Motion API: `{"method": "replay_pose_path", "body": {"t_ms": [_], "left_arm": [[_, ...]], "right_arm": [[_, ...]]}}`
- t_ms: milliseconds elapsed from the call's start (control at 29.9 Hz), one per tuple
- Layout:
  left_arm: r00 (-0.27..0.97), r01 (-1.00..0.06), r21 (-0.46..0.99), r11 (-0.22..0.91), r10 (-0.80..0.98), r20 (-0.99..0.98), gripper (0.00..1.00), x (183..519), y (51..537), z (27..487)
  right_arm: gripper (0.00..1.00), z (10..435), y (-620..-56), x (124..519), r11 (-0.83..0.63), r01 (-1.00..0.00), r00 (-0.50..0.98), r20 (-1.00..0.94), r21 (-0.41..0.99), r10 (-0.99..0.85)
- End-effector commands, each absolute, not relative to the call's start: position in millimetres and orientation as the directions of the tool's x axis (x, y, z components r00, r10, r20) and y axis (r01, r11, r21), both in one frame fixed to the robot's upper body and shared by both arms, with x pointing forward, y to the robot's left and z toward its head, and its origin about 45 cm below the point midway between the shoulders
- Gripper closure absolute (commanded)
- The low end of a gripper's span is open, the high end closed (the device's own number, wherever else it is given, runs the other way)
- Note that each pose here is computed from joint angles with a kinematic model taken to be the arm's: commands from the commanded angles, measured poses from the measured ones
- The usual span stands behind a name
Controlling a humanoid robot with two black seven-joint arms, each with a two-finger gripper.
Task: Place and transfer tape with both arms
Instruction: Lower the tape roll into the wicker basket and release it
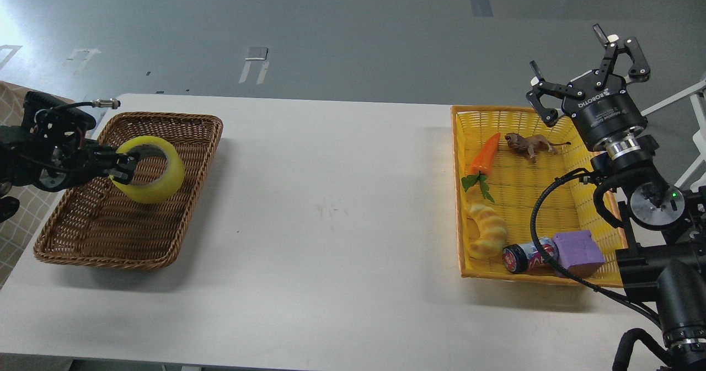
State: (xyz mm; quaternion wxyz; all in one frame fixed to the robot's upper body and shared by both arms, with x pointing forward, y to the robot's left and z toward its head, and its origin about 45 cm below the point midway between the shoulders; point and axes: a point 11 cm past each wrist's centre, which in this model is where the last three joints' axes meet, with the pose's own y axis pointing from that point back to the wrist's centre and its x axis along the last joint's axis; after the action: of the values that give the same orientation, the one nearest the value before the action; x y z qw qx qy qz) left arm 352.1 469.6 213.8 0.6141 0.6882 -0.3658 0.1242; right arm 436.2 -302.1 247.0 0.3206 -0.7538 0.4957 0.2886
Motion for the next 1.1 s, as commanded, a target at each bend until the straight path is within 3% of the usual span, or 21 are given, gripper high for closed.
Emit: {"method": "replay_pose_path", "body": {"t_ms": [0,1003,1070], "left_arm": [[0.709,-0.651,0.759,0.016,-0.347,0.615,1.00,349.7,473.5,210.1],[0.745,-0.614,0.789,0.005,-0.326,0.582,1.00,339.5,481.8,192.0],[0.745,-0.614,0.789,0.006,-0.325,0.582,0.75,339.5,481.7,192.0]], "right_arm": [[0.00,247.0,-302.1,436.2,-0.303,-0.932,0.342,-0.753,-0.197,-0.562],[0.00,243.0,-301.7,434.2,-0.301,-0.934,0.336,-0.758,-0.192,-0.559],[0.00,242.8,-301.3,434.2,-0.302,-0.934,0.336,-0.758,-0.191,-0.559]]}}
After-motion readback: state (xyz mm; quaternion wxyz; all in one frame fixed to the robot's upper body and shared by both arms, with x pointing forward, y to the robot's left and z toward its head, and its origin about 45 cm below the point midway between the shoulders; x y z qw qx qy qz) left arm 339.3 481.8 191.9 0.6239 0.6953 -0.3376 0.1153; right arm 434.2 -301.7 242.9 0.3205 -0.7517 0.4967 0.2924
